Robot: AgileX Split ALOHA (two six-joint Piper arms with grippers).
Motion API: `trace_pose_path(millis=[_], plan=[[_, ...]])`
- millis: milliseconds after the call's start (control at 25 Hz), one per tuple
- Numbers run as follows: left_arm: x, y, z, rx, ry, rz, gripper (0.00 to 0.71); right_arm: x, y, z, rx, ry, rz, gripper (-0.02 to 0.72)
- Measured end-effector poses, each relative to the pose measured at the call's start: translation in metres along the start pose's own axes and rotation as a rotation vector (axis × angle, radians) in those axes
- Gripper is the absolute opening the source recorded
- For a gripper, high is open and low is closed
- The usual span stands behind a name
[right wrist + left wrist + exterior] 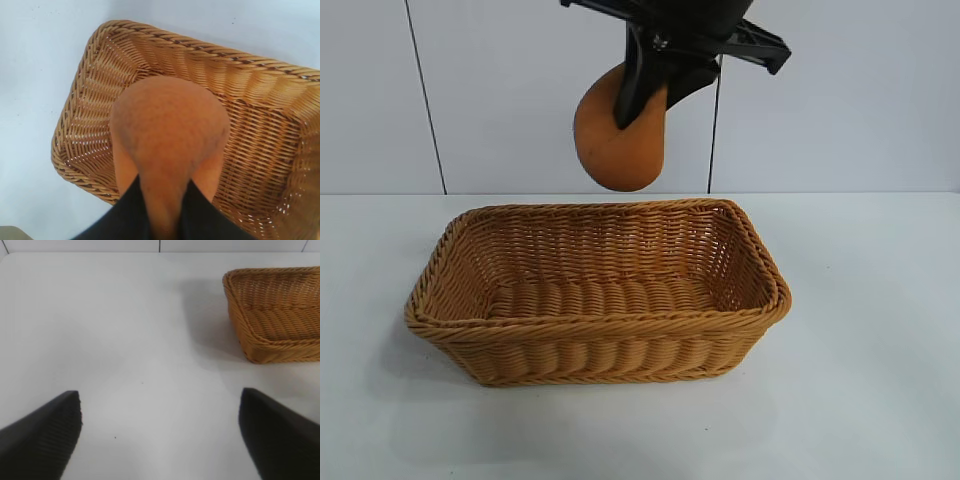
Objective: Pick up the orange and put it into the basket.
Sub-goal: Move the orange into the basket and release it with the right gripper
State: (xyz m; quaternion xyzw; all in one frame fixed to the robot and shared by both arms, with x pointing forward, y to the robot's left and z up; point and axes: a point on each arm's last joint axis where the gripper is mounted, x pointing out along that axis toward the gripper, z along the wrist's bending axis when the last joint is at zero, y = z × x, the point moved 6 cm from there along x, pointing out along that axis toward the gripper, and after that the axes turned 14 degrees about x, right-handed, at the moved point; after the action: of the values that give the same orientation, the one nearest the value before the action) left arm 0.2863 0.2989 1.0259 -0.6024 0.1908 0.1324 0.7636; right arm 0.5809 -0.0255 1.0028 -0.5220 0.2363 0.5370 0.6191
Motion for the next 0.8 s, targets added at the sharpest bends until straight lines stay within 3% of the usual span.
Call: trace_pose_path(millis=[360,560,680,800], plan=[[0.000,0.000,0.000,-0.001,0.001,-0.001,0.610,0.105,0.019,-0.028,0.062,0.060,0.121,0.034],[0.000,0.000,0.000,-0.001,0.001,-0.001,0.610,0.126,0.028,-0.036,0.070,0.080,0.163,0.034],[0.000,0.000,0.000,-0.001,0.001,-0.001,0.610,0.125,0.028,-0.035,0.066,0.078,0.161,0.120],[0.000,0.000,0.000,-0.001,0.001,-0.001,0.610,0.120,0.027,-0.034,0.064,0.075,0.161,0.326]])
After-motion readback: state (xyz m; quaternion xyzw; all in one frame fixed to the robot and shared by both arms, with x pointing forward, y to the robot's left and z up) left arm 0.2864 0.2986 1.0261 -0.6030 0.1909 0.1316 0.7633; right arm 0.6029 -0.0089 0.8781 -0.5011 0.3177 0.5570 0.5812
